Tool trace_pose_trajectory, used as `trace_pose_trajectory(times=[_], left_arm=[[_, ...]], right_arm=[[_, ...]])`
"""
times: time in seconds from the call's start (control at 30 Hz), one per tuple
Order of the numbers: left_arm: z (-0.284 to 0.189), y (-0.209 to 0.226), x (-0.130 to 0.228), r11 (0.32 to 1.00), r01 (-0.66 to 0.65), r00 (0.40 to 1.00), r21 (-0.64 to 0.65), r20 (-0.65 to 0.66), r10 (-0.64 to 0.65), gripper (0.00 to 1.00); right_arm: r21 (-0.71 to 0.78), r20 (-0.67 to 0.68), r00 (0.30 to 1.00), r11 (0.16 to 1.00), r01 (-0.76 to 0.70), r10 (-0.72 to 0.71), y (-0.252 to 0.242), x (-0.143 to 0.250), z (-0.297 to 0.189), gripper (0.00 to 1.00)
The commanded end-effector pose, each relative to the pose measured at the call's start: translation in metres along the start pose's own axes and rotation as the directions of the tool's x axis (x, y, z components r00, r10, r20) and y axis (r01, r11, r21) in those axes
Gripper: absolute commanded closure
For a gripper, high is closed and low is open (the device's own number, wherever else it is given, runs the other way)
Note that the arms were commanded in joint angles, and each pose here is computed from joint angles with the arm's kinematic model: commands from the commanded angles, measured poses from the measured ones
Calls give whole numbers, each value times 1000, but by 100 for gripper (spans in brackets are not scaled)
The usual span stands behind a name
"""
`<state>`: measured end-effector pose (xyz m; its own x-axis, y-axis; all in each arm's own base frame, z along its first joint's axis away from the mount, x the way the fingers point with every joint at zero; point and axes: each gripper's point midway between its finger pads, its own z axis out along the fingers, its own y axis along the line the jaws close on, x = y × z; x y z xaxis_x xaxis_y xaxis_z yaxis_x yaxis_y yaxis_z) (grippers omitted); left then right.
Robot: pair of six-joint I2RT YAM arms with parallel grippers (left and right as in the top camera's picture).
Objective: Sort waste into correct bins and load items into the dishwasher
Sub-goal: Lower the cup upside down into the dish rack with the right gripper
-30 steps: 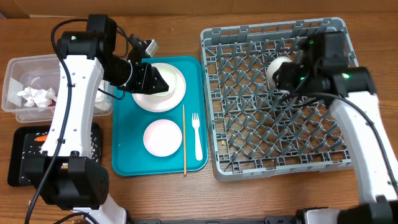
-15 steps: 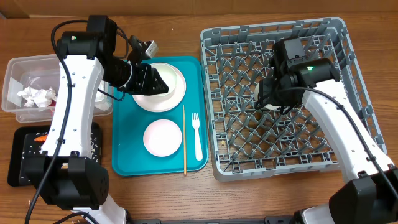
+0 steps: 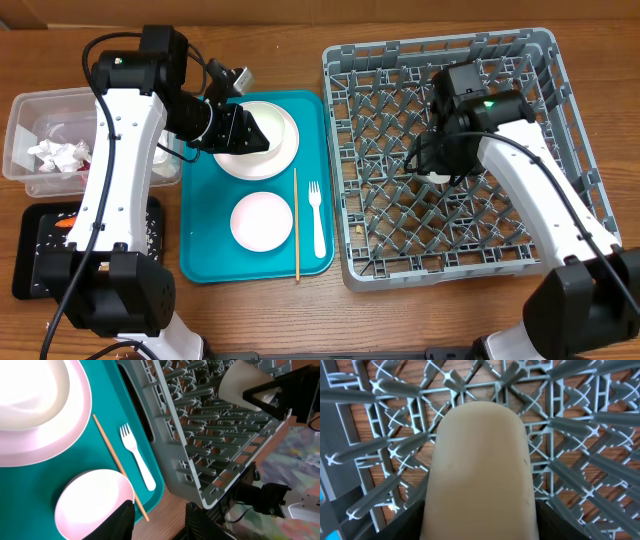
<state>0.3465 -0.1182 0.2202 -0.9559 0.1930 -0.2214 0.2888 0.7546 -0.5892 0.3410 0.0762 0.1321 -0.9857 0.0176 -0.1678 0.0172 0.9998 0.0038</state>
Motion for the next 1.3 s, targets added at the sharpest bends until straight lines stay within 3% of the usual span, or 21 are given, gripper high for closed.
trace_pose_trajectory(times=[0.0,0.47,1.27], left_arm=[[-1,2,0,1000,12,1000,-7,1,-12,64],[-1,2,-1,1000,10,1000,-8,3,-10,64],[-1,2,-1,1000,9,1000,-7,5,-9,64]], right_arm=[[-5,16,1000,1000,8,-8,5,-13,6,85],[-89,-18,999,995,34,-36,21,-11,16,83],[-94,33,999,995,40,-37,23,-24,13,84]])
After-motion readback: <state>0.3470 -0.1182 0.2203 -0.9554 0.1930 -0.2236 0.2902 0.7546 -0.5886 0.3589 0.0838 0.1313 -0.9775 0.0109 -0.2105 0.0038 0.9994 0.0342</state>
